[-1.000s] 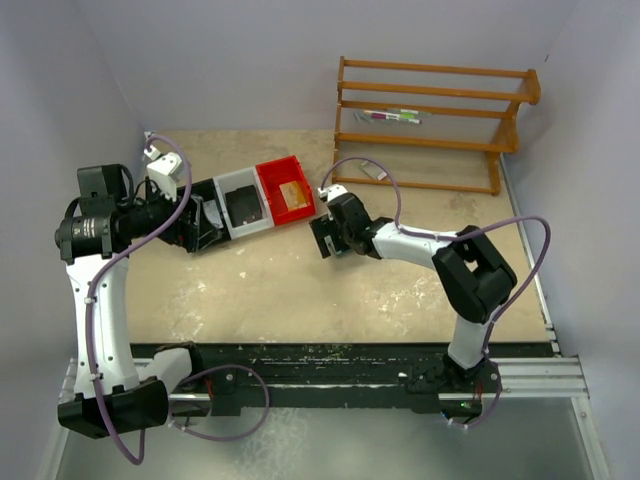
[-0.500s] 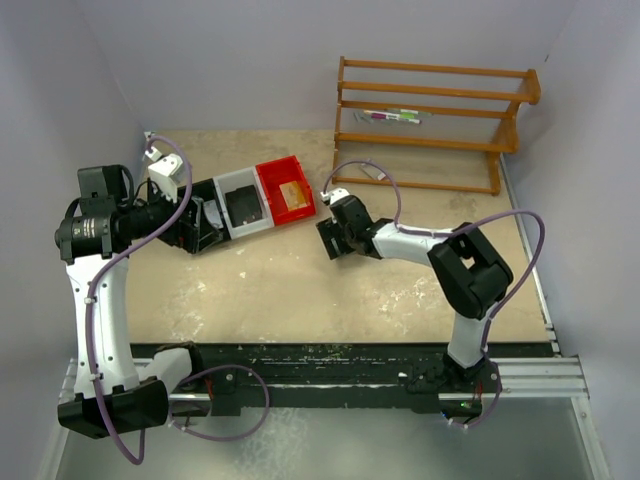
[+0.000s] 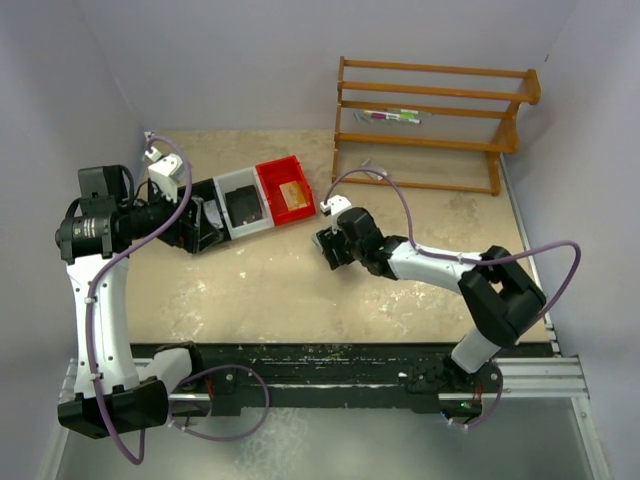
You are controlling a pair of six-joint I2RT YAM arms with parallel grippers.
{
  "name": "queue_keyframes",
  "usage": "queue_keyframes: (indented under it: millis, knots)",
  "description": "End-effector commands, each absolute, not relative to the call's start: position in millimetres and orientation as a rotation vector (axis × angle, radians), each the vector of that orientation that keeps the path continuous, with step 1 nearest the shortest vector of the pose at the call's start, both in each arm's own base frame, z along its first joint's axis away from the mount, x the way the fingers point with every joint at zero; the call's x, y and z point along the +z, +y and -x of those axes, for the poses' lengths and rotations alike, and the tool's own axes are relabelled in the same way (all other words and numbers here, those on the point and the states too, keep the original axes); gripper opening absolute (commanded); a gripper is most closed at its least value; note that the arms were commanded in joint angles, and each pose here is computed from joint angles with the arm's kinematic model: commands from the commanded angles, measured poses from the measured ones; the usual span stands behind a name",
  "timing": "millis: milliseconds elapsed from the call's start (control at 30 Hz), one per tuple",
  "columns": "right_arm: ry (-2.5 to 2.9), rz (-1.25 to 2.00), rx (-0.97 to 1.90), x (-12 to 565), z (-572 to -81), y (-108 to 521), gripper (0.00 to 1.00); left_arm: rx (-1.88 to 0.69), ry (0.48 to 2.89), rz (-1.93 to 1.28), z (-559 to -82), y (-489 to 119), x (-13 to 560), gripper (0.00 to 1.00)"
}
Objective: Take the credit cards out of the card holder
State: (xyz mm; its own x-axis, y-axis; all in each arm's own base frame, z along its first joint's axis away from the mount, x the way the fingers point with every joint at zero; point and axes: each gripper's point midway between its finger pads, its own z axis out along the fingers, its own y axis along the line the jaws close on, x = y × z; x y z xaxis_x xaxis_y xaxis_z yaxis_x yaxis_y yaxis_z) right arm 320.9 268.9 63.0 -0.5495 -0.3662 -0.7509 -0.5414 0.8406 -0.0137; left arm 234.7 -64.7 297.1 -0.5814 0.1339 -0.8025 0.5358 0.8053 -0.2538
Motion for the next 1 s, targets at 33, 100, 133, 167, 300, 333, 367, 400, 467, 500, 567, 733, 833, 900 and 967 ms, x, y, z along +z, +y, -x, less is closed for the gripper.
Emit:
queue_keyframes:
  millis: [33,100,133,167,300,333,367,400,467,500,567,733,833,900,967]
  knots:
    - [2.037,0.617,0.401,116.6,-322.2,302.1,0.58,-0.619,2.099,-0.485,-239.6,-67.1,307.1,0.99]
    - [2.004,0.623,0.434,128.8,-317.0,309.6,0.58,-0.631,2.101,-0.473,-241.2,-67.7,305.5,0.99]
    - [1.986,0.628,0.453,135.3,-314.3,313.3,0.58,-0.637,2.105,-0.466,-242.0,-68.0,304.4,0.99]
    - [1.966,0.628,0.471,143.0,-312.0,316.6,0.57,-0.641,2.108,-0.459,-242.9,-67.9,303.8,0.99]
    - [1.866,0.643,0.537,180.5,-302.8,333.3,0.57,-0.656,2.119,-0.391,-248.1,-67.0,302.5,0.99]
    - [1.846,0.652,0.549,187.9,-299.3,338.4,0.57,-0.664,2.119,-0.373,-249.3,-67.5,302.5,0.99]
    - [1.814,0.658,0.566,200.2,-296.8,345.0,0.57,-0.677,2.118,-0.354,-250.4,-68.3,302.7,0.99]
    - [1.782,0.663,0.581,212.6,-294.3,352.1,0.57,-0.695,2.117,-0.339,-250.7,-70.1,303.8,0.99]
    - [1.705,0.666,0.616,246.0,-291.4,367.4,0.57,-0.734,2.109,-0.315,-249.7,-74.2,308.5,0.99]
    - [1.677,0.676,0.630,257.1,-288.3,374.2,0.57,-0.759,2.105,-0.306,-249.1,-76.7,311.4,0.99]
    - [1.610,0.686,0.672,280.2,-281.6,387.0,0.57,-0.812,2.088,-0.305,-245.4,-83.0,318.7,0.99]
    - [1.493,0.699,0.738,319.3,-263.6,413.6,0.57,-0.921,2.059,-0.293,-235.3,-95.5,327.0,0.99]
    - [1.446,0.720,0.761,331.2,-253.7,428.4,0.57,-0.971,2.058,-0.274,-233.2,-99.6,328.1,0.99]
    - [1.427,0.733,0.767,336.1,-248.2,435.7,0.57,-1.010,2.056,-0.266,-231.7,-103.1,329.8,0.99]
    - [1.407,0.734,0.774,341.9,-243.9,439.4,0.57,-1.045,2.044,-0.276,-230.3,-106.2,332.7,0.94]
